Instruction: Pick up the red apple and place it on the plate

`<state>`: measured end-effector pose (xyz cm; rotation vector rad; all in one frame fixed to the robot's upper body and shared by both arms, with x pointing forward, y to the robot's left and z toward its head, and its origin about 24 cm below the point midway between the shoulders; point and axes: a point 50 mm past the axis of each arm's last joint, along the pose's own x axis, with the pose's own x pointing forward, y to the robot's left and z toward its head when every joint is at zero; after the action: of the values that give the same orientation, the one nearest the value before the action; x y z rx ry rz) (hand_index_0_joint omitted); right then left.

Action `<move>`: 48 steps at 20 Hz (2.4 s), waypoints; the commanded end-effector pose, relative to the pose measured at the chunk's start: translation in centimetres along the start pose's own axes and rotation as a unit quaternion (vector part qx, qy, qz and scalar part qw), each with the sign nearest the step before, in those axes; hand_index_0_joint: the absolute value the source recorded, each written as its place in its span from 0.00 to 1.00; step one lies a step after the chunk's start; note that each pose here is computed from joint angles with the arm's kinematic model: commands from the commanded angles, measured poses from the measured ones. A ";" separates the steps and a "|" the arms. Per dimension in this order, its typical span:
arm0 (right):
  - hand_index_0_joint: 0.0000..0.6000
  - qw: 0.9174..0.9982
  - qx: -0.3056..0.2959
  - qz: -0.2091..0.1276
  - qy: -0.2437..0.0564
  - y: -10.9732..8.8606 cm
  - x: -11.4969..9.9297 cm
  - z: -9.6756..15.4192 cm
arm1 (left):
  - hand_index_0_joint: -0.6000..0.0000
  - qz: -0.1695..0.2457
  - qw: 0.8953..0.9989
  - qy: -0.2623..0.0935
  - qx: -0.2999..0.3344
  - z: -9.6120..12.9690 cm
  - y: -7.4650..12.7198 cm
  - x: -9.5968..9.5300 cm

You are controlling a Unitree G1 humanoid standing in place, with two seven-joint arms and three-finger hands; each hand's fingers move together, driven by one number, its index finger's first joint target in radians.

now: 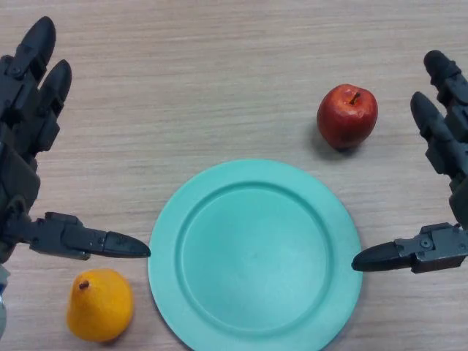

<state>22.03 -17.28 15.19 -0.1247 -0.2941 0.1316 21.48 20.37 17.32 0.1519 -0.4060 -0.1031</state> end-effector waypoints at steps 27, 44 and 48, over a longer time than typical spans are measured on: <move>0.00 0.991 -0.083 -0.097 -0.026 -2.3 10.6 -1.6 | 1.00 0.013 0.996 -0.083 0.032 1.4 0.1 0.6; 0.00 0.983 -0.134 -0.111 0.057 -1.5 16.1 -5.3 | 1.00 0.039 0.994 -0.086 0.051 1.0 1.7 0.7; 0.58 0.980 -0.136 -0.116 0.085 -0.9 16.5 -5.9 | 1.00 0.043 0.994 -0.081 0.051 0.8 1.8 0.7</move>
<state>38.32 -16.30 8.63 -0.3848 0.0930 -0.0896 23.09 20.90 15.22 0.1616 -0.3385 -0.0747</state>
